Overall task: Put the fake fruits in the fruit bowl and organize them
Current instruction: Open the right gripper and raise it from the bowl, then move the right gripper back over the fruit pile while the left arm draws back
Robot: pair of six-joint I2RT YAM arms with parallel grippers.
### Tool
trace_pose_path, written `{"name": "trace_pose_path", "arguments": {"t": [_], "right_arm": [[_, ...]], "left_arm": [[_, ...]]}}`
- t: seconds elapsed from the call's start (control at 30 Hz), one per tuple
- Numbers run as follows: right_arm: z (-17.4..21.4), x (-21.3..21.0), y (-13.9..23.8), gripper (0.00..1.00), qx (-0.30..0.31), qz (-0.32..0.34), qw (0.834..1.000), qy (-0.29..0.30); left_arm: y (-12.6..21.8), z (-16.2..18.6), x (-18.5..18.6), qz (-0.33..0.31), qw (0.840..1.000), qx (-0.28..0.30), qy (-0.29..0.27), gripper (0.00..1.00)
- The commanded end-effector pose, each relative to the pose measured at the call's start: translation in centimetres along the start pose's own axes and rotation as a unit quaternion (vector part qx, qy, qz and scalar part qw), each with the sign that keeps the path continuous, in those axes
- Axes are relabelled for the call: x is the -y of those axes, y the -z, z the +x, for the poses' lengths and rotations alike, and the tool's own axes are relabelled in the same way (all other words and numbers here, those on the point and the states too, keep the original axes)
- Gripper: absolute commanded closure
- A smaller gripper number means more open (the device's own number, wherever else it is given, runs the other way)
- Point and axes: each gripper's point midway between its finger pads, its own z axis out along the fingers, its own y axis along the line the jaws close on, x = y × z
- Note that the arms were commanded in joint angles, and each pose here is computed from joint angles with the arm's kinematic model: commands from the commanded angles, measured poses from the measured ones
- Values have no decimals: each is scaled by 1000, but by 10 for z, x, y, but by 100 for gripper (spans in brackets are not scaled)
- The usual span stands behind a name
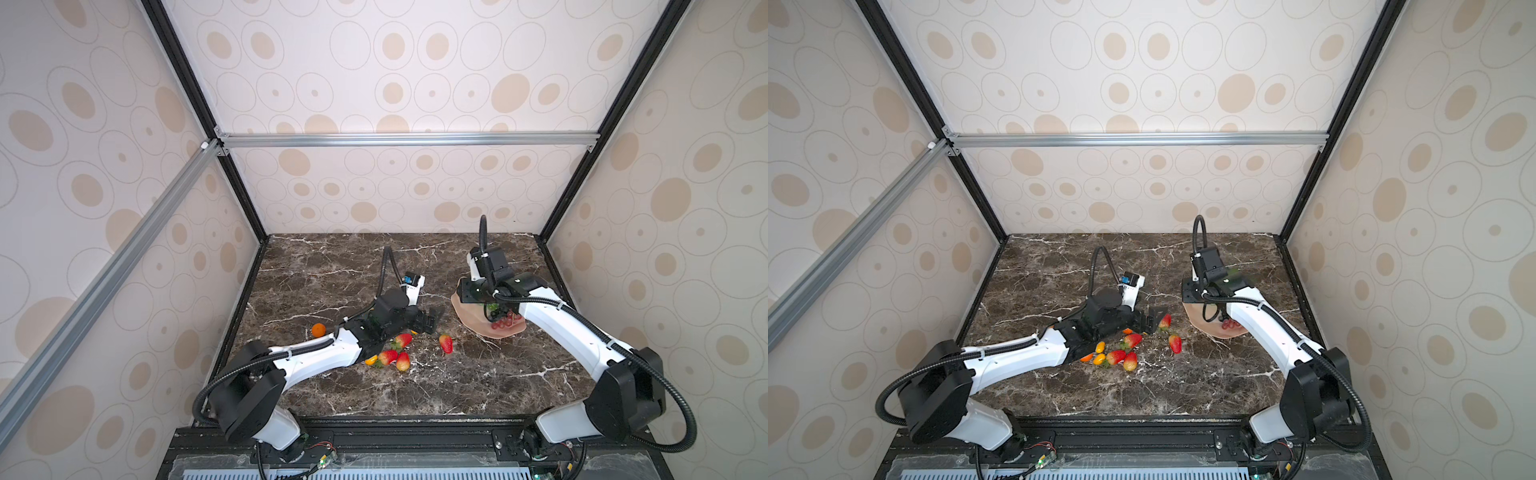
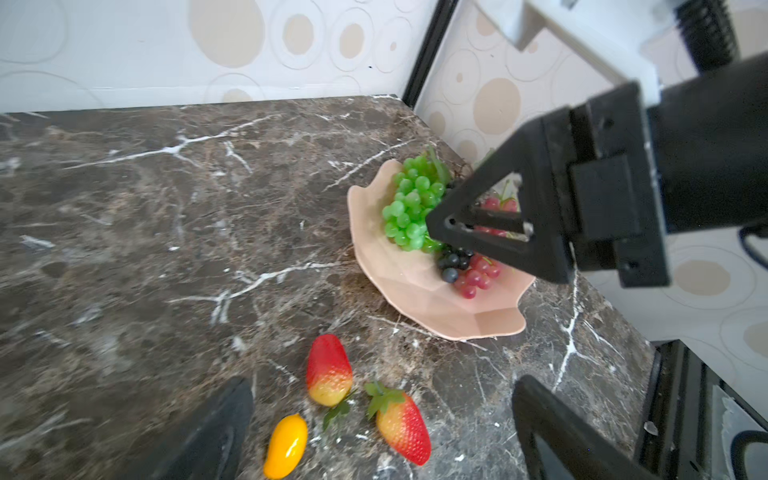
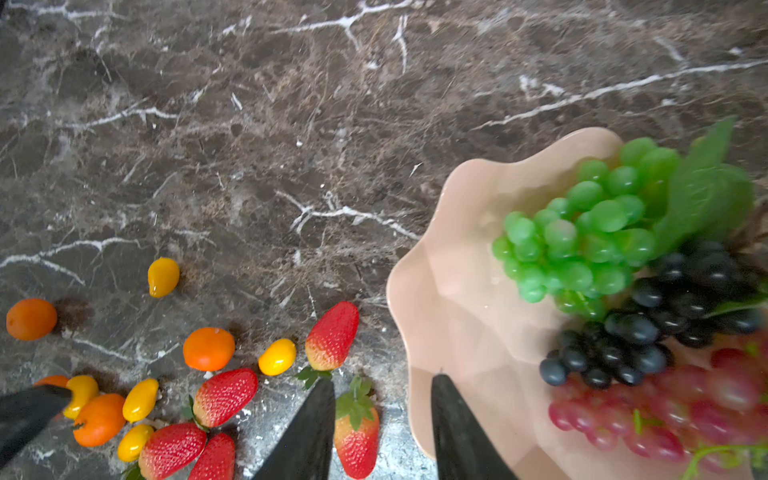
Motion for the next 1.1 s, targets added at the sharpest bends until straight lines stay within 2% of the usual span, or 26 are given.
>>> {"name": "trace_pose_path", "arguments": {"t": [0.0,0.27,0.57,0.8,1.07], "right_arm": [[-4,-20,-2,59,5,-11,1000,11],[15,-68,-23,59,-26,-44,996,69],[37,-124,-49,57,-68,-84,985,134],[55,-151,-65,56,-100,-118,976,156],[68,-165,-77,53,-133,-137,967,169]], "left_arm": [[19,-18,-20,-23,999,36,25,2],[52,-11,-59,-53,996,44,57,2],[75,-2,-92,-78,991,52,96,2],[92,11,-120,-116,984,47,123,2],[104,20,-142,-129,979,44,150,2]]}}
